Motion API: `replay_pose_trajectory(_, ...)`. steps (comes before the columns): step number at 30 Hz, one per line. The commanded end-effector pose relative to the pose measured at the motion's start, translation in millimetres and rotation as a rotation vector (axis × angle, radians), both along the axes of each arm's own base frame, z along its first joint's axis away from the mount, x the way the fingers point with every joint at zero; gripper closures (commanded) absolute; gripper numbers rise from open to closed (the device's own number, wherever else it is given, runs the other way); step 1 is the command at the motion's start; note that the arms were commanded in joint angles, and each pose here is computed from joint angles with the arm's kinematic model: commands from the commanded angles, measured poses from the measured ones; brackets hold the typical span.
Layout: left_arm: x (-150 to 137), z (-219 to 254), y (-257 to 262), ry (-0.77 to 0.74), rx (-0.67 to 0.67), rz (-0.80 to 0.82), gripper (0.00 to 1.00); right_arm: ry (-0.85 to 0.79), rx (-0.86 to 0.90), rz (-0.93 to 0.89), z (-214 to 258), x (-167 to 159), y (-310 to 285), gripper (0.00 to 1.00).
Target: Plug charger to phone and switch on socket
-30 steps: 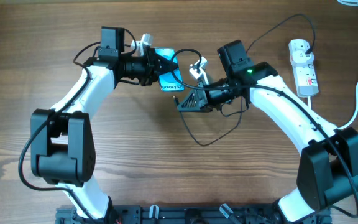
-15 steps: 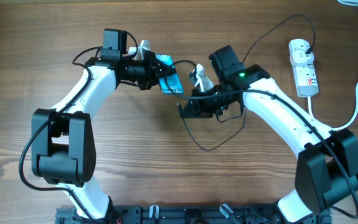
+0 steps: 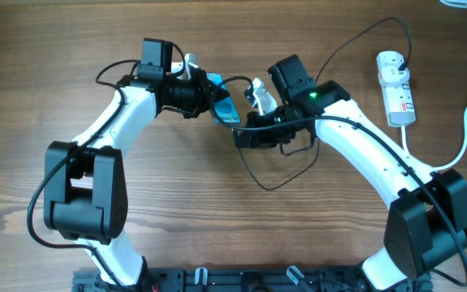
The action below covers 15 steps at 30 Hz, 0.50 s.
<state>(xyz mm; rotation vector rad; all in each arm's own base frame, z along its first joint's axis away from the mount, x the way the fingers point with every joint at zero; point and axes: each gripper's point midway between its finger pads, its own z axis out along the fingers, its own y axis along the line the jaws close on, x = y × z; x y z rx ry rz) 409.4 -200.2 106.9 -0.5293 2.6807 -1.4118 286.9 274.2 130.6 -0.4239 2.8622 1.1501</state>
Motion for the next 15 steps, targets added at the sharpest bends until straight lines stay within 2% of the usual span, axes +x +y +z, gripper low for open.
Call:
replay_pose_trajectory(1,-4.1,12.7,-8.6,-0.007,-0.063,-0.042,0.96,-0.057,0.071,0.031,22.3,4.3,10.5,0.96)
replay_pose_trajectory(15,-7.7,19.0,-13.1,-0.027,-0.1,-0.081,0.96,-0.071,0.093,-0.007,26.9,14.4,14.2,0.96)
